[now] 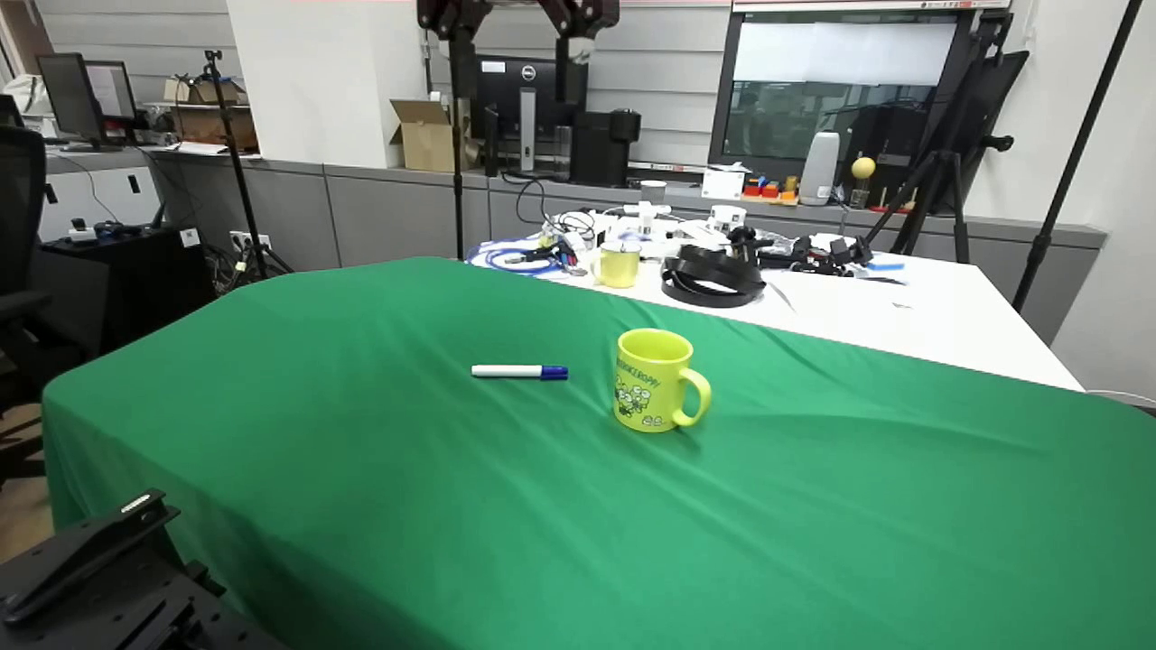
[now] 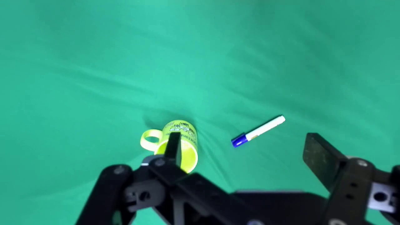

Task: Put the blue marker inside the yellow mug

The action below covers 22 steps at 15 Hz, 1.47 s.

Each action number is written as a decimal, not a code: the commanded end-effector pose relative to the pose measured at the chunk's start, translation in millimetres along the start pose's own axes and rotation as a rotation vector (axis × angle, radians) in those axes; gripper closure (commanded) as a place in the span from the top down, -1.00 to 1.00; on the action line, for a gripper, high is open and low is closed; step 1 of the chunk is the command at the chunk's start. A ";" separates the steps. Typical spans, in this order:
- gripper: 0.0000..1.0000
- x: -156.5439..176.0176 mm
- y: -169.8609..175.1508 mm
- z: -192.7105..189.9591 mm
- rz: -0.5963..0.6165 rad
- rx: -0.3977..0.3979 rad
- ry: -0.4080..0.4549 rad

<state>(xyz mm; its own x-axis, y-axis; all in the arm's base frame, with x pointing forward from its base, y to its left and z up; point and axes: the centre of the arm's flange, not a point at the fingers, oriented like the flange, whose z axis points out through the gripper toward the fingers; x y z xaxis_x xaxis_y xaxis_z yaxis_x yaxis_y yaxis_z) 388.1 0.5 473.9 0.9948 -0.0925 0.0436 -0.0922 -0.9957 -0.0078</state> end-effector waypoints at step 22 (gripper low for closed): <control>1.00 135.5 -95.6 163.0 0.690 0.050 -0.028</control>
<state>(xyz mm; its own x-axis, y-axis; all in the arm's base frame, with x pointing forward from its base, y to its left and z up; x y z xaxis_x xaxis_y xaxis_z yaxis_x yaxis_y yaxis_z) 520.5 87.5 337.6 0.8025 -0.5967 -0.0010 -0.5963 -0.8019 -0.0364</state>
